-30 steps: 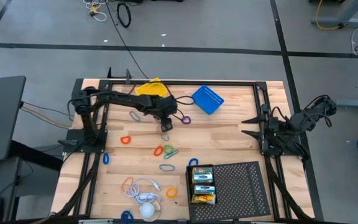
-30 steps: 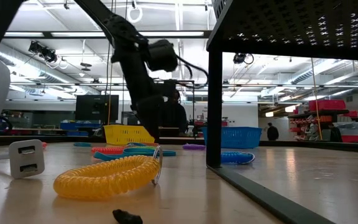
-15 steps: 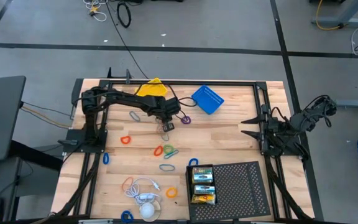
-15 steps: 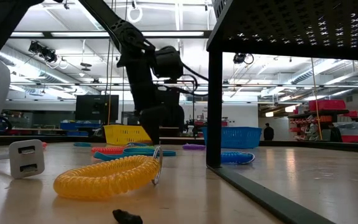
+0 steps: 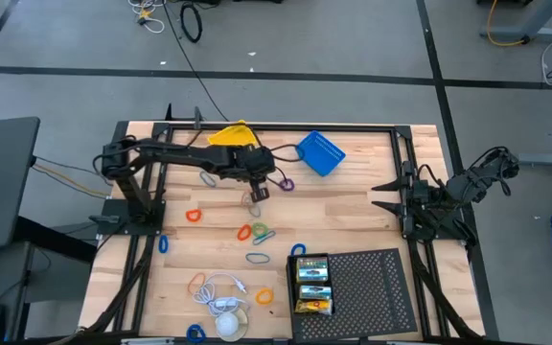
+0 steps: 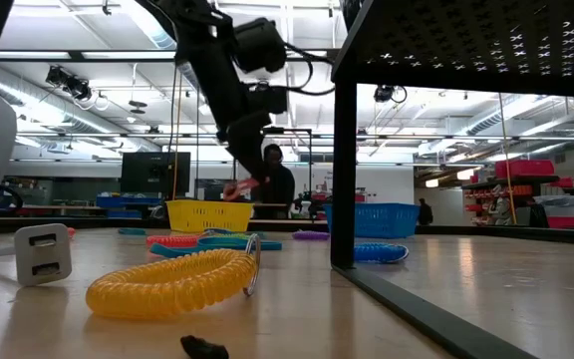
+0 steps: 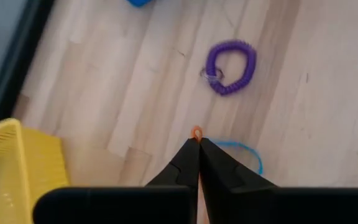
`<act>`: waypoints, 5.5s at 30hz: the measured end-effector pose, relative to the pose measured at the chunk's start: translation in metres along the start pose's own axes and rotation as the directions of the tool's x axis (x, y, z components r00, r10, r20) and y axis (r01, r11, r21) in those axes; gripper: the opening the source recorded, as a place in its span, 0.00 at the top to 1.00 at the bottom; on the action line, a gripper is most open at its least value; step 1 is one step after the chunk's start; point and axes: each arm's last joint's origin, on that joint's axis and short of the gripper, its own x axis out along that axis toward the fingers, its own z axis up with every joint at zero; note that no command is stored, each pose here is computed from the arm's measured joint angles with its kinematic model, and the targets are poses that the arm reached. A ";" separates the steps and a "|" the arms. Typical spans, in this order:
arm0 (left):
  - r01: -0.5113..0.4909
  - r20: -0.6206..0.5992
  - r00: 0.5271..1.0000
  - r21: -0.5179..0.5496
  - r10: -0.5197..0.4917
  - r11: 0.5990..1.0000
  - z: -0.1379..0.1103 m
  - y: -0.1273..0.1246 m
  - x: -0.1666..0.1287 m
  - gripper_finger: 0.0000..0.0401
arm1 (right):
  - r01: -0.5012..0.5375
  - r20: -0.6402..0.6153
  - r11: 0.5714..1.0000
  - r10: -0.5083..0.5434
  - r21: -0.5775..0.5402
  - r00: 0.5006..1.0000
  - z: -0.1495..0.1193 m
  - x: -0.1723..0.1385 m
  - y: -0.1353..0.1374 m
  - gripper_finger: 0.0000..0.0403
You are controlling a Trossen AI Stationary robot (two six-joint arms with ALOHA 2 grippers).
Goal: Pick & Place Office Desk Supplies
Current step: Put the orange rubber band into the yellow basket, then put the blue rubber band into the yellow basket
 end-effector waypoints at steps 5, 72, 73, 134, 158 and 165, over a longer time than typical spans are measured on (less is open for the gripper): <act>0.016 0.017 1.000 0.030 -0.017 0.999 0.001 0.002 -0.008 0.98 | -0.001 -0.001 1.000 0.001 -0.001 1.000 0.000 0.000 0.000 0.56; 0.176 -0.157 0.962 -0.269 -0.223 0.947 -0.089 0.083 -0.023 0.52 | -0.032 -0.036 0.999 0.032 0.000 0.999 -0.004 0.000 0.001 0.56; 0.211 -0.126 0.959 -0.282 -0.254 0.936 -0.088 0.079 -0.021 0.52 | -0.032 -0.036 0.999 0.032 0.000 0.999 -0.004 0.000 0.001 0.56; 0.065 -0.071 0.996 0.141 -0.056 0.988 -0.019 -0.033 0.043 0.99 | 0.000 -0.015 1.000 0.000 -0.004 1.000 -0.002 0.000 0.000 0.56; 0.211 -0.201 0.962 0.129 -0.183 0.969 -0.027 -0.030 0.063 0.50 | 0.000 -0.013 1.000 0.000 0.005 1.000 -0.001 0.000 0.000 0.56; 0.201 -0.207 0.963 0.134 -0.171 0.970 -0.028 -0.032 0.065 0.76 | 0.000 -0.012 1.000 0.000 0.006 1.000 -0.001 0.000 0.000 0.56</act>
